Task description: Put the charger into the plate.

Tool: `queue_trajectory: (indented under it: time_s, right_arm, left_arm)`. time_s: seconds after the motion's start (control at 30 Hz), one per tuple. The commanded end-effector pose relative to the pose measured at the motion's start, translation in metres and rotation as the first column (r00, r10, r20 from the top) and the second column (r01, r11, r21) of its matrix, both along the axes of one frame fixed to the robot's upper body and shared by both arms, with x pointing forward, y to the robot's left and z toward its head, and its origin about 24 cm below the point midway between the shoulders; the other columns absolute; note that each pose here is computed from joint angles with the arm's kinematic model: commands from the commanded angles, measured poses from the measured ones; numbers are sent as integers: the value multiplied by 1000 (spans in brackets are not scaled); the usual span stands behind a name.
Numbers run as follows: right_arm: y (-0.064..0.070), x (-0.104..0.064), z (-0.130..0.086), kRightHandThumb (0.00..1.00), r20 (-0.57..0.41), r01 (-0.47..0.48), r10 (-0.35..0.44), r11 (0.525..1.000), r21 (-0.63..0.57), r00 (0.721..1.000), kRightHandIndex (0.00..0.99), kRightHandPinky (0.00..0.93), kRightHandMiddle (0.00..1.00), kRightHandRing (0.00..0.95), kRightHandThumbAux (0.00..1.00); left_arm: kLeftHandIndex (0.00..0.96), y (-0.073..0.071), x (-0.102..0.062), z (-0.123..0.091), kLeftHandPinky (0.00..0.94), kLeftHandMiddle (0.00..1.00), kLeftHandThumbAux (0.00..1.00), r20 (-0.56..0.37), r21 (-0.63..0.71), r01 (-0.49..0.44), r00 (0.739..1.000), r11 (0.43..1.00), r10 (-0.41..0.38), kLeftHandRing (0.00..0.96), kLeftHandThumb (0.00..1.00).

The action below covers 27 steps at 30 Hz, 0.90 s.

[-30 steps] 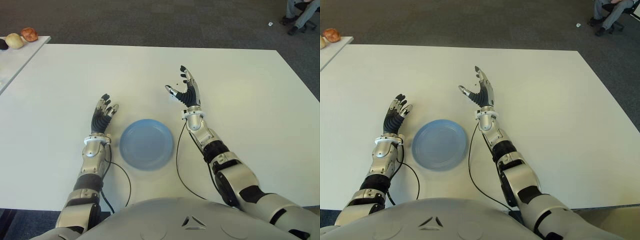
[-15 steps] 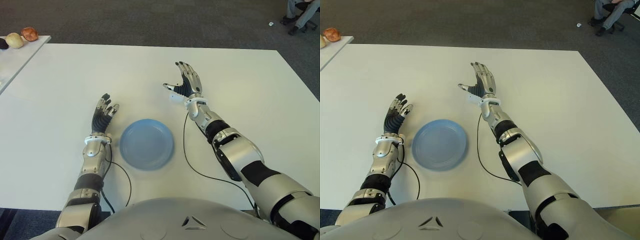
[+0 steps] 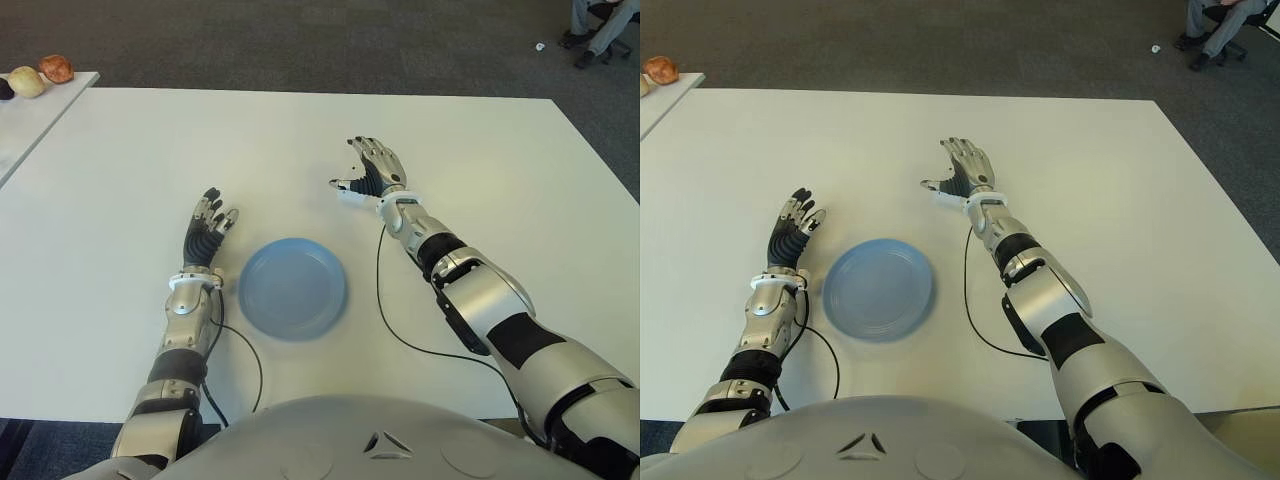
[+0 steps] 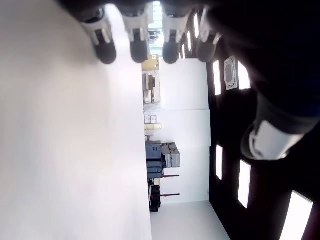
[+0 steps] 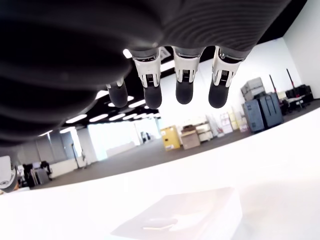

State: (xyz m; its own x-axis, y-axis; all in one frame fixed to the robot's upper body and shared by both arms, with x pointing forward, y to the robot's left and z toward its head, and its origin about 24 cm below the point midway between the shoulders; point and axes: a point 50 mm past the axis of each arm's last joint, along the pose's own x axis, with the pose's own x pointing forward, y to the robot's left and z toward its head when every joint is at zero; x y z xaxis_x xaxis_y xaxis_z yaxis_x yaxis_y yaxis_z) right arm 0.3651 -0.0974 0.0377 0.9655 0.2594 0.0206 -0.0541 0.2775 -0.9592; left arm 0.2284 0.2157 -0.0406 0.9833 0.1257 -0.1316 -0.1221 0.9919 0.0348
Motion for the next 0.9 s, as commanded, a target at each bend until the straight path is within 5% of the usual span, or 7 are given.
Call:
queue_trajectory:
  time_s: [0.03, 0.9]
  right_arm:
    - [0, 0, -1, 262, -40, -42, 41, 998, -40, 998, 0, 0, 0, 0, 393]
    - [-1, -5, -11, 199, -118, -125, 113, 987, -101, 987, 0, 0, 0, 0, 438]
  left_arm:
    - [0, -10, -37, -39, 40, 70, 579, -225, -60, -9, 974, 998, -5, 50, 0]
    - [0, -1, -45, -32, 48, 78, 575, -224, -43, 3, 974, 999, -13, 55, 0]
